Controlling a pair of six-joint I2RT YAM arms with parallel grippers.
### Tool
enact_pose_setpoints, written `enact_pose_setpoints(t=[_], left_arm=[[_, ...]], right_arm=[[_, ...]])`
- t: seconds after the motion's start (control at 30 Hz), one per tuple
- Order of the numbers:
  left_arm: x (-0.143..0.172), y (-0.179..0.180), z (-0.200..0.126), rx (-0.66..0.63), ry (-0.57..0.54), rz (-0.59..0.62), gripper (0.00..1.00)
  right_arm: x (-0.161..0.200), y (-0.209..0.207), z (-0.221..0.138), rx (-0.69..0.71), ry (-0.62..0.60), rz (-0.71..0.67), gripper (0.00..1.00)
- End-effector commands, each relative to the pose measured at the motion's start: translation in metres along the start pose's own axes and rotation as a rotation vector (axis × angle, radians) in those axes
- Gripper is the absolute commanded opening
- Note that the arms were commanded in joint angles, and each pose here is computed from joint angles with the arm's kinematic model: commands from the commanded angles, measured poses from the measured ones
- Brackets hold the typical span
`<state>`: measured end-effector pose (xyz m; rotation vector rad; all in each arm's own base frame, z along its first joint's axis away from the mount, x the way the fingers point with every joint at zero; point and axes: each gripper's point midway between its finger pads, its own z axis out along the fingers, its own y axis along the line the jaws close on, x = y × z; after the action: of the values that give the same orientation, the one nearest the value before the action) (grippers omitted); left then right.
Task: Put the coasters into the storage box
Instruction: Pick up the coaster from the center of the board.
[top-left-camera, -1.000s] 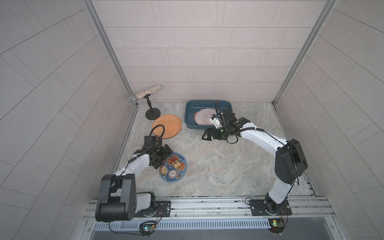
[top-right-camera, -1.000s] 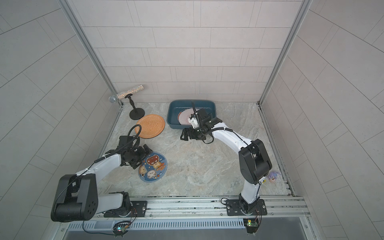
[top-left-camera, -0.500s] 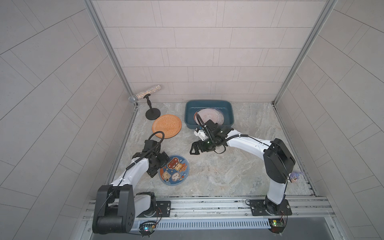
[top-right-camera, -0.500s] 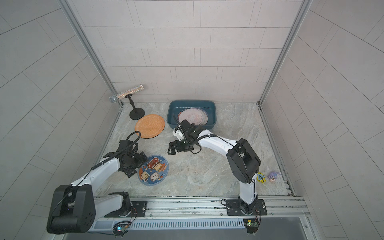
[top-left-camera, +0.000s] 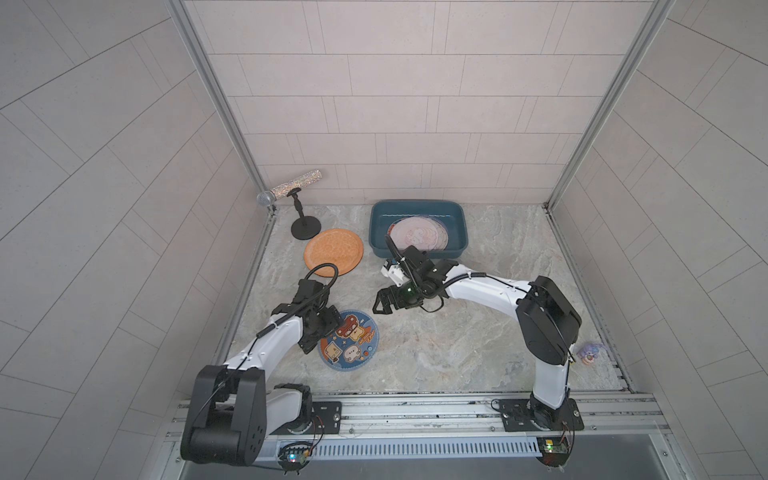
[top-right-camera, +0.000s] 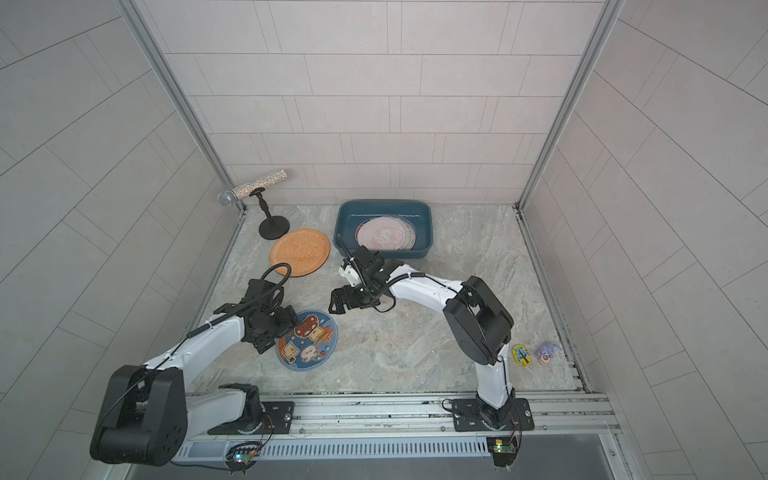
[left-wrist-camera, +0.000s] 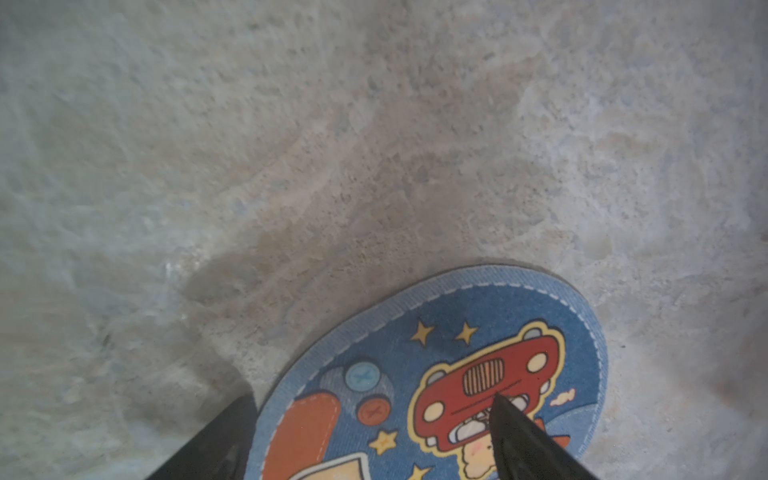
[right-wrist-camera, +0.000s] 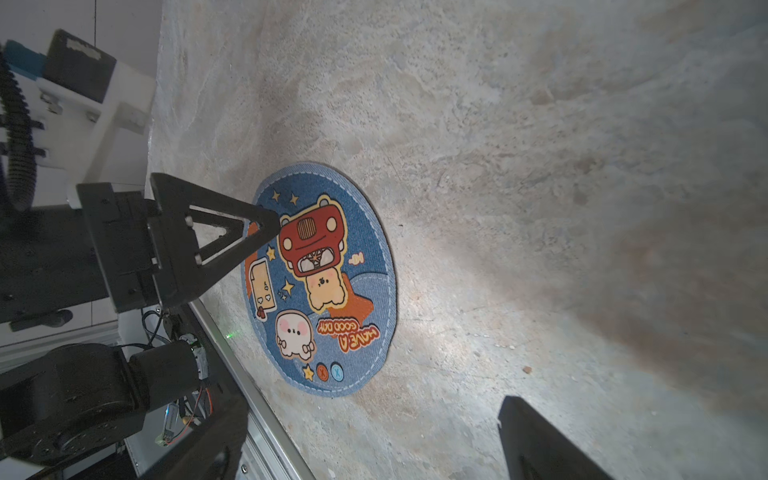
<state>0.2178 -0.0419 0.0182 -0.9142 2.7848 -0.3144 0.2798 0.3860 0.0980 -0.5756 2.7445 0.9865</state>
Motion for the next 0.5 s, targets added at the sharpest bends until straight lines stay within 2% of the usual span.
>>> enact_pose_setpoints(t=[0.0,0.13,0.47], left_arm=[[0.05,0.021,0.019,-0.05,0.195,-0.014,0.92],[0.053,0.017,0.021,-0.033,0.207,-0.006,0.91],[0.059,0.01,0.022,-0.007,0.231,0.019,0.9]], right_arm=[[0.01,-0.006,0.019,0.018,0.021,0.038,0.92],[0.017,-0.012,0.03,0.047,0.038,0.055,0.82],[0.03,-0.026,0.044,0.124,0.064,0.083,0.71]])
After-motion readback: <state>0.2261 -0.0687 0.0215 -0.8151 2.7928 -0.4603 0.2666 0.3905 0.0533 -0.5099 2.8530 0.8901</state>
